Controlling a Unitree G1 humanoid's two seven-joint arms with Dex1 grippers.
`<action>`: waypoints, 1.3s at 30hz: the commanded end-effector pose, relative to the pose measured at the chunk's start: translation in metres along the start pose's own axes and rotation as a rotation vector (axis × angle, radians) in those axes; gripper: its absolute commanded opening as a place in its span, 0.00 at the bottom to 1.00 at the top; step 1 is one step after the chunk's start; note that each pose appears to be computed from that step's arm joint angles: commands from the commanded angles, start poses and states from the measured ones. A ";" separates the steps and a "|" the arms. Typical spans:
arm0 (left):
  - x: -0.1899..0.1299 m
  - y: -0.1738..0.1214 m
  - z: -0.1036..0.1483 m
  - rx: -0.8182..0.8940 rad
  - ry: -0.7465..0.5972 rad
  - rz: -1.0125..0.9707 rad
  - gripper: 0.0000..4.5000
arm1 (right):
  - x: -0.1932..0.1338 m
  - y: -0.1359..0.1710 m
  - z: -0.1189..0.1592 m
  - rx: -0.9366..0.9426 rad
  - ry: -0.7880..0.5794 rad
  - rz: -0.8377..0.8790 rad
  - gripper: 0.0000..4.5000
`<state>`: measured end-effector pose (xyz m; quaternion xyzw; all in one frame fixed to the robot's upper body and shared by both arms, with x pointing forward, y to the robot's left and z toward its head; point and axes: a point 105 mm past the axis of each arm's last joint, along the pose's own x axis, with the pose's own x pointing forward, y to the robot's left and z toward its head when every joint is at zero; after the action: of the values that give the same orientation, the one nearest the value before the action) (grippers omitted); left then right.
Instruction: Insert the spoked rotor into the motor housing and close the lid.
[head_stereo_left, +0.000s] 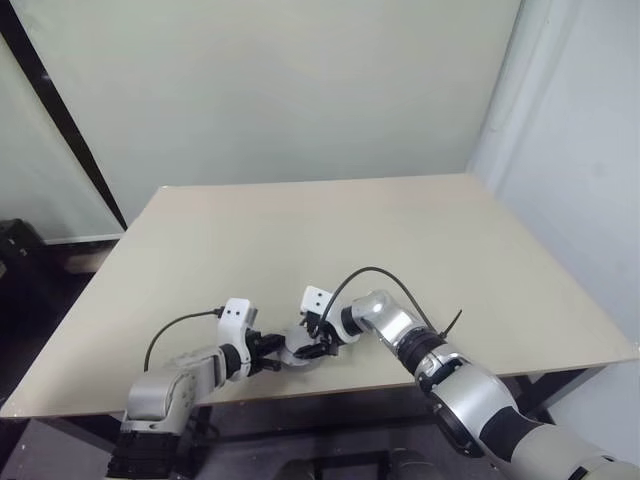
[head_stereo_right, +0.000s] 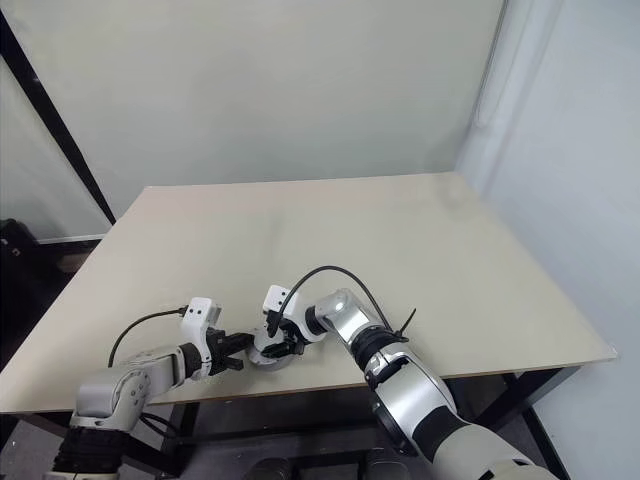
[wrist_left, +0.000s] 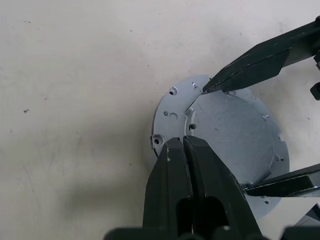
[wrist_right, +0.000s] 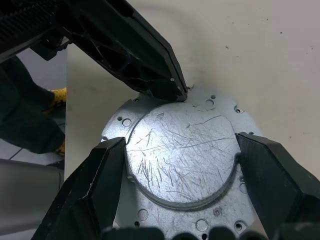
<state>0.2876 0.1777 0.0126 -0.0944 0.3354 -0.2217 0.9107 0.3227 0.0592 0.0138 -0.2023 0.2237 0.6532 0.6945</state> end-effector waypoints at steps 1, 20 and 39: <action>0.002 0.004 -0.004 0.004 0.027 0.028 0.00 | -0.003 -0.006 -0.010 0.000 0.035 -0.052 0.73; 0.005 0.005 0.000 0.005 0.032 0.045 0.00 | -0.018 -0.024 0.038 0.294 -0.289 -0.079 1.00; 0.008 -0.007 0.006 0.021 0.012 0.012 0.00 | -0.059 -0.036 -0.021 1.158 -0.253 -0.136 1.00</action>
<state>0.2963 0.1710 0.0171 -0.0910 0.3317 -0.2193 0.9130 0.3530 -0.0072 0.0207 0.2611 0.4528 0.3930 0.7566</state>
